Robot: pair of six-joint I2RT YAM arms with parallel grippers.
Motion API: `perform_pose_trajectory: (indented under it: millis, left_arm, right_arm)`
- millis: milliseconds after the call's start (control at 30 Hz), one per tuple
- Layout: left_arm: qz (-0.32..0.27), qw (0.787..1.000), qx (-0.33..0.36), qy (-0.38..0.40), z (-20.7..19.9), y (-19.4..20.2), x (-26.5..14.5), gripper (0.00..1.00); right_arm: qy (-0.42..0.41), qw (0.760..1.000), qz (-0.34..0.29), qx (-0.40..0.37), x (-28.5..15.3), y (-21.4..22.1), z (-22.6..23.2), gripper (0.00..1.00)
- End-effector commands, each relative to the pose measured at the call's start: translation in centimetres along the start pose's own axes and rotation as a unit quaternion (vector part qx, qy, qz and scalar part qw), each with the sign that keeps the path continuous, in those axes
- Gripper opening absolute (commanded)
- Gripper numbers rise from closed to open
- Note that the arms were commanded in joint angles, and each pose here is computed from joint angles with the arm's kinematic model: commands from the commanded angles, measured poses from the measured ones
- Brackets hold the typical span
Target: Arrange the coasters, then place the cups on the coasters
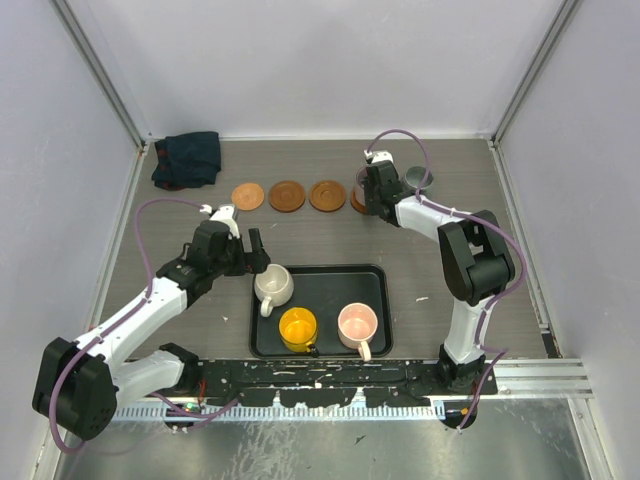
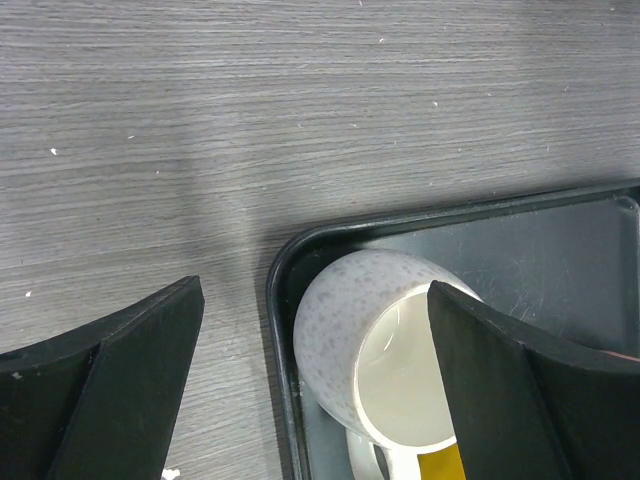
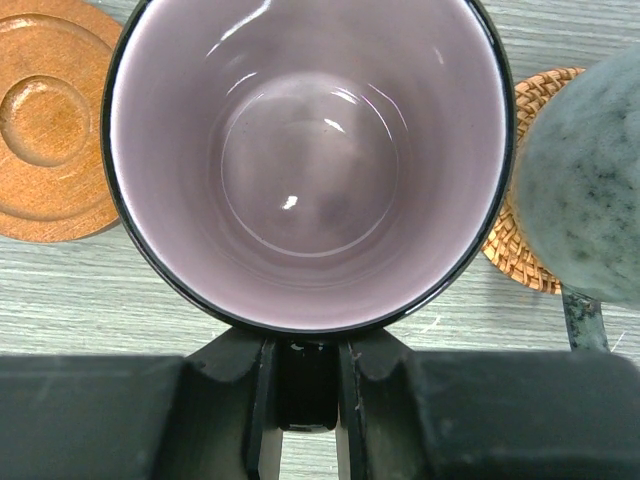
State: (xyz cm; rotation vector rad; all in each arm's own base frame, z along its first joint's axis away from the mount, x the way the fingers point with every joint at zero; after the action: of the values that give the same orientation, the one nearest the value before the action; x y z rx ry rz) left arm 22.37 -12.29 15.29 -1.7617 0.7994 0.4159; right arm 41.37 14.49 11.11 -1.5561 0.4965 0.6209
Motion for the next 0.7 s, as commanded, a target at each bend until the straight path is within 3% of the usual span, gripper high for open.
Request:
perform_pose_trajectory:
  millis: [0,667]
  left_arm:
    - [-0.033,0.999,-0.008,0.020,-0.66,-1.33,-0.44,0.95]
    - [-0.033,0.999,-0.007,0.021,-0.65,-1.35,-0.69,0.95]
  right_arm:
    - [0.006,0.996,-0.089,0.029,-0.54,-4.88,0.37,0.01]
    - [-0.007,0.996,-0.083,0.045,0.28,-4.59,0.92,0.02]
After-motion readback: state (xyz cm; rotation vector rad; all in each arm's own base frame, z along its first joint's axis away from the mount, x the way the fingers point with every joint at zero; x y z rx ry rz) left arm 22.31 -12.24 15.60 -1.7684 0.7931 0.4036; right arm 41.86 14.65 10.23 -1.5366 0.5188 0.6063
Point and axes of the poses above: each gripper's point midway between its finger pads, its own x axis out along the fingers, its own z axis along the line the jaws close on, y = z × x, the point moved 7 cm from there along -x, back along the fingers
